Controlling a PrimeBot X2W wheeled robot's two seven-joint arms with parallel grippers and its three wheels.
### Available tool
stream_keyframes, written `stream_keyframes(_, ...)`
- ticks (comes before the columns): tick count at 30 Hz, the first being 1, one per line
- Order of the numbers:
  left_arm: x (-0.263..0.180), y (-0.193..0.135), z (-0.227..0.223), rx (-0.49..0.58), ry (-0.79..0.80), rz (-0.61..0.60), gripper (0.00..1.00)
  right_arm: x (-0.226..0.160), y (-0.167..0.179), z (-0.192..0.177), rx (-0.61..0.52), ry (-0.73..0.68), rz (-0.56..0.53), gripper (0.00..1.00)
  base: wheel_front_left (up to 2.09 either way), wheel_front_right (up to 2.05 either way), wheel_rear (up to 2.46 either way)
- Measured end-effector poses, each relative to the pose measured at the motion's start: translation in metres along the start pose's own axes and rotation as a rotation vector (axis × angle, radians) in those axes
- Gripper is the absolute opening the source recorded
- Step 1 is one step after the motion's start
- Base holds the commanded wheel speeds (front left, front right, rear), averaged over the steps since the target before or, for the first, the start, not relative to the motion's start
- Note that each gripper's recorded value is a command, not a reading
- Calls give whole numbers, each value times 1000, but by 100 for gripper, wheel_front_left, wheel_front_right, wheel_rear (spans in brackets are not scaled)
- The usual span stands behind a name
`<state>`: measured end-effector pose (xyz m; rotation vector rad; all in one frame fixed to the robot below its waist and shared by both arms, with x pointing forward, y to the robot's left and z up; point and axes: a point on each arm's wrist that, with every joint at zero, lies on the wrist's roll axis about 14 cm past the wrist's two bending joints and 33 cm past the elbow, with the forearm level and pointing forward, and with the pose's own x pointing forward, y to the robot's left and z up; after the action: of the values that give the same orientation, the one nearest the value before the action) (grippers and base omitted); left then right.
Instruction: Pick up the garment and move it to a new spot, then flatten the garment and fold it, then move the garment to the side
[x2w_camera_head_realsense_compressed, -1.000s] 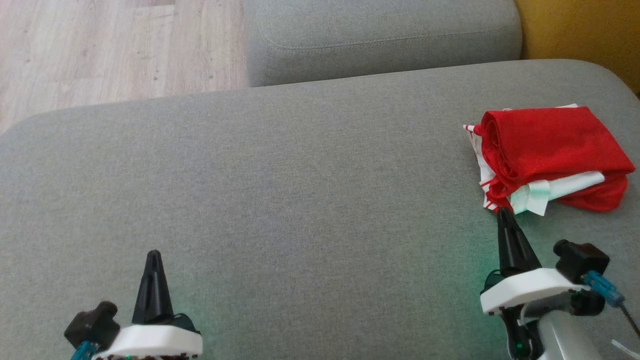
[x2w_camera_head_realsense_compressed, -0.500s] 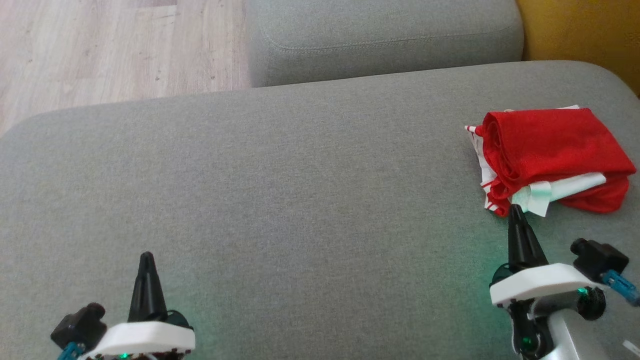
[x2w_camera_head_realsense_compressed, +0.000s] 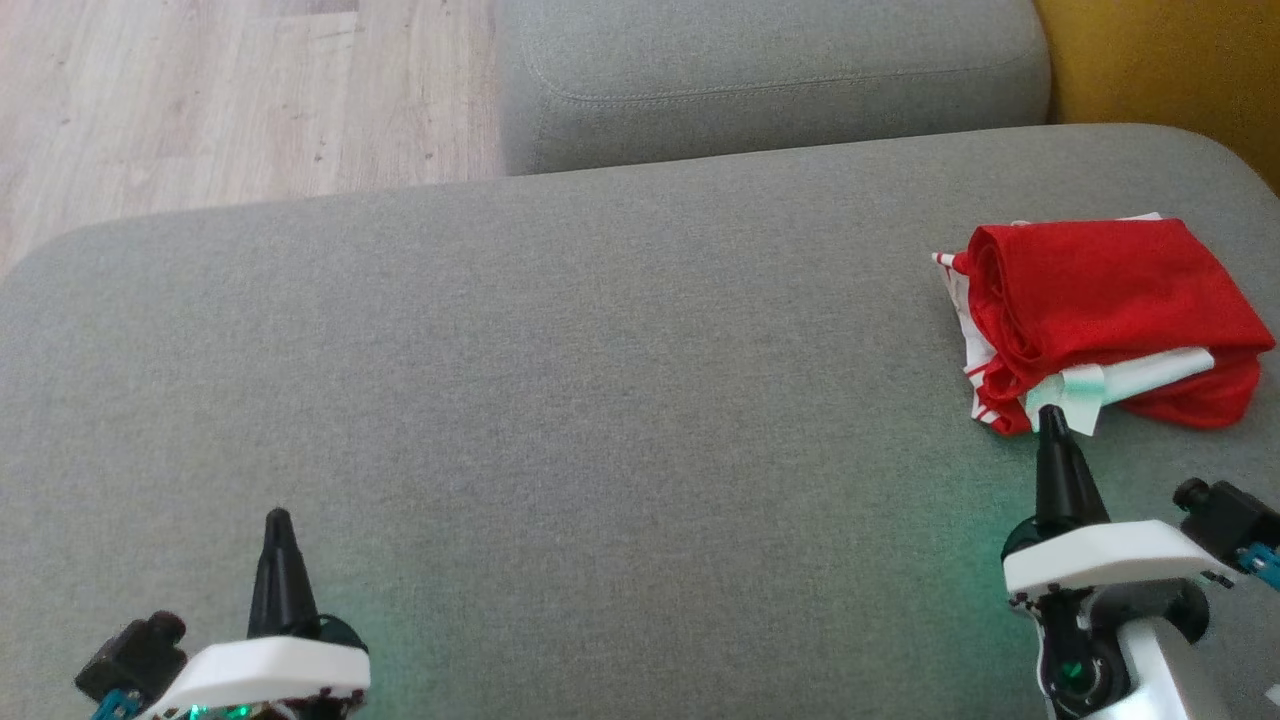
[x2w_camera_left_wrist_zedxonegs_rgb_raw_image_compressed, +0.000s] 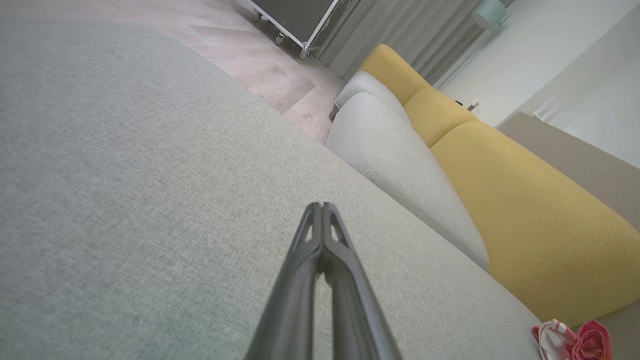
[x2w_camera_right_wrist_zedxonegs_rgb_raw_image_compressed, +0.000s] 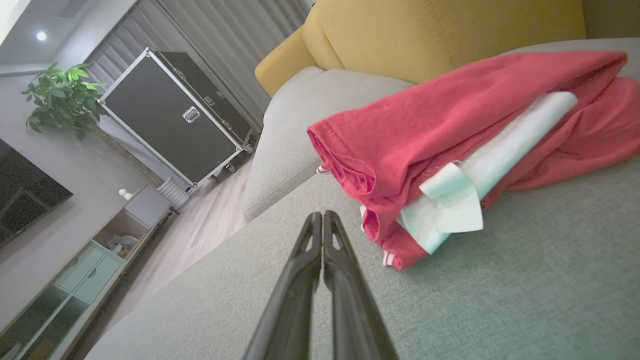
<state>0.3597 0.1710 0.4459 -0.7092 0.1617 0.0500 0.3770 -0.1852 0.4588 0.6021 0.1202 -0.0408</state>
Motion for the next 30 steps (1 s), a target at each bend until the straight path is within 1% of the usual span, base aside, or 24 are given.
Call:
stream_keyframes(23, 4, 0, 7, -222, 3, 8, 0, 2, -3, 9, 252, -12, -21, 0, 0, 0, 0)
stream_keyframes(30, 3, 3, 9, -303, 2, 17, 0, 2, -4, 12, 344, -20, -22, 0, 0, 0, 0)
